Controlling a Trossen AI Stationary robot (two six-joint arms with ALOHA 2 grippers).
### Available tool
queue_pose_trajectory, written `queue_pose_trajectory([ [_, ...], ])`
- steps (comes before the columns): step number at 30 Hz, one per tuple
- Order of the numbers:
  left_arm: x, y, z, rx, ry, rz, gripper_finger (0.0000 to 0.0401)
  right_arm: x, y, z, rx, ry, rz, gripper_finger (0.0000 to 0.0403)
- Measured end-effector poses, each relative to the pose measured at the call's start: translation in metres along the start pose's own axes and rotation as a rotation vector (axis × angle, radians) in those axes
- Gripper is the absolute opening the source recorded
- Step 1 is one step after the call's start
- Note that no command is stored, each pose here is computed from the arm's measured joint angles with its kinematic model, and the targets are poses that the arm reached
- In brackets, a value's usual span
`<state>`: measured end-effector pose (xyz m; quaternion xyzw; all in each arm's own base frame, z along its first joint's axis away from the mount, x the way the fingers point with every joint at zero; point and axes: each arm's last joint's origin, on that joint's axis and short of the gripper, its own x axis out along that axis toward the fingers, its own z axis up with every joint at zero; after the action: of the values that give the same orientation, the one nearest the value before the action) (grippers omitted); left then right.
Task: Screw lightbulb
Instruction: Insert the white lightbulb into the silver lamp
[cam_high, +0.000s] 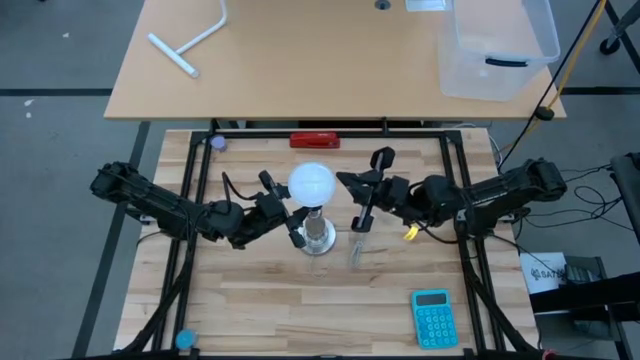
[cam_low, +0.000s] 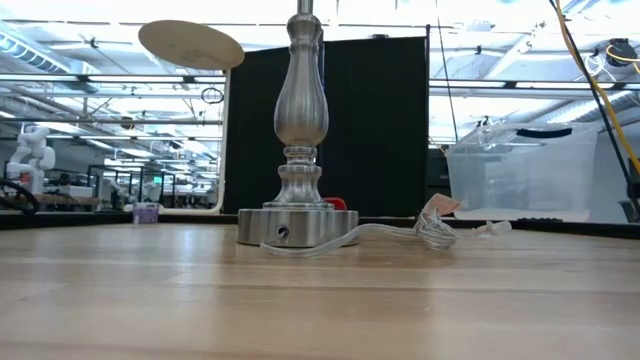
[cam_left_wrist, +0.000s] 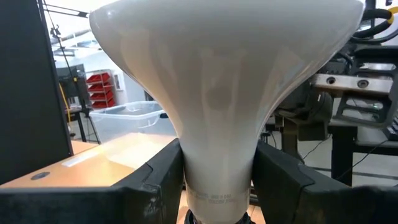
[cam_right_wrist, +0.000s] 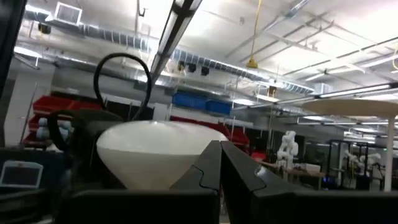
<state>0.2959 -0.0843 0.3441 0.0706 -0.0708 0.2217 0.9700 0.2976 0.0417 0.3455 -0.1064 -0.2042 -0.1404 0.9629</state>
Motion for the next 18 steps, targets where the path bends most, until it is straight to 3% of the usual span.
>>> queue_pose_trajectory([
  [18,0.0001,0.0001,-0.0001,-0.005,0.000,0.000,0.0163,-0.0002,0.0023,-0.0036,-0.039,0.040,0.018,0.0000],
])
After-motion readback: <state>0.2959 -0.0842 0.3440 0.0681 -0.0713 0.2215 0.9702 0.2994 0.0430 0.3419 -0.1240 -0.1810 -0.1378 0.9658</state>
